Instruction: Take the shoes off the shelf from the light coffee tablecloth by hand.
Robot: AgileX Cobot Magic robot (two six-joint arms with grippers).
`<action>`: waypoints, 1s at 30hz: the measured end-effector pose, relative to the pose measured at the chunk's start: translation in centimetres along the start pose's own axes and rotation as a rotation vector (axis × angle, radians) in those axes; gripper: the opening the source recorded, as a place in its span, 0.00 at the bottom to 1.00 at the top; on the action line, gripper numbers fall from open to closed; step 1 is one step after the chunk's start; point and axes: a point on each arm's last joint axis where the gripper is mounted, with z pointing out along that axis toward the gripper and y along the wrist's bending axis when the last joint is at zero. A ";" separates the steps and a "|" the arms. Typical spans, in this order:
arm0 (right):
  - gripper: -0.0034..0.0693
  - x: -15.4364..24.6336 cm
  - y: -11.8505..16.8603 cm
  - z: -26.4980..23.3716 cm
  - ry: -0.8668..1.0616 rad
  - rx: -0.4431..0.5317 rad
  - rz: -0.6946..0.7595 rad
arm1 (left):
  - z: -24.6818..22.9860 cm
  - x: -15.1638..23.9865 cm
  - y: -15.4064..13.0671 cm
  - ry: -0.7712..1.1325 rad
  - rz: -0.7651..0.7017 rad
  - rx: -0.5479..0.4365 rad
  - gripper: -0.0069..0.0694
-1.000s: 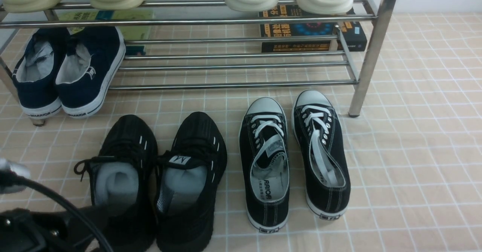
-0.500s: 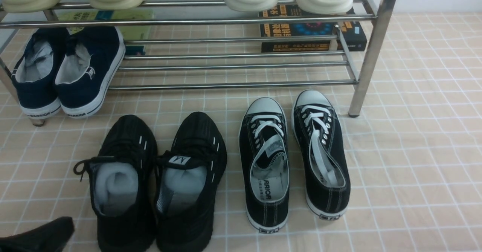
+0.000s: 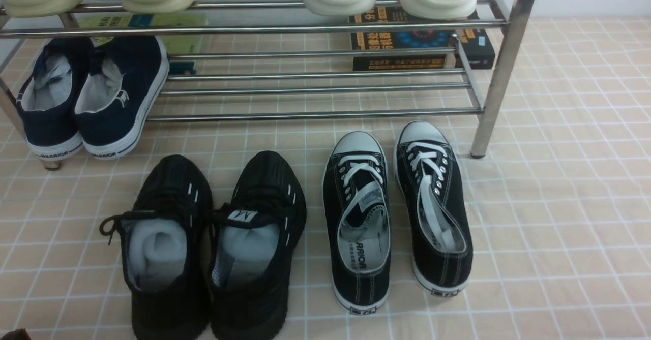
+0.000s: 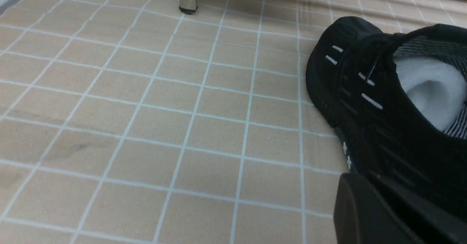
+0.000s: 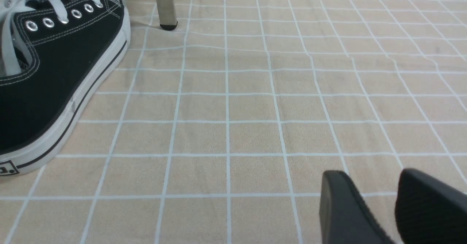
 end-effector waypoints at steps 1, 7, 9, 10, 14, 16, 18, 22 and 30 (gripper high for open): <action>0.38 0.0 0.0 0.0 0.000 0.000 0.000 | 0.0 0.0 0.0 -0.003 0.002 0.001 0.14; 0.38 0.0 0.0 0.0 0.000 0.000 0.000 | 0.0 0.0 0.0 -0.002 0.007 0.000 0.14; 0.38 0.0 0.0 0.0 0.000 0.000 0.000 | 0.0 0.0 0.0 -0.002 0.008 0.003 0.14; 0.38 0.0 0.0 0.0 0.000 0.000 0.001 | 0.0 0.0 0.0 -0.002 0.008 0.005 0.14; 0.38 0.0 0.0 0.0 0.000 0.000 0.001 | 0.0 0.0 0.0 -0.002 0.010 0.006 0.14; 0.38 0.0 0.0 0.0 0.000 0.000 0.001 | 0.0 0.1 0.0 0.001 0.015 0.003 0.15; 0.38 0.0 0.0 0.0 0.000 0.000 0.001 | 0.0 0.1 0.0 0.001 0.019 0.001 0.15; 0.38 0.0 0.0 0.0 0.000 0.000 0.001 | 0.0 0.1 0.0 0.001 0.022 0.000 0.15; 0.38 0.0 0.0 0.0 0.000 0.000 0.001 | 0.0 0.1 0.0 0.000 0.023 0.000 0.16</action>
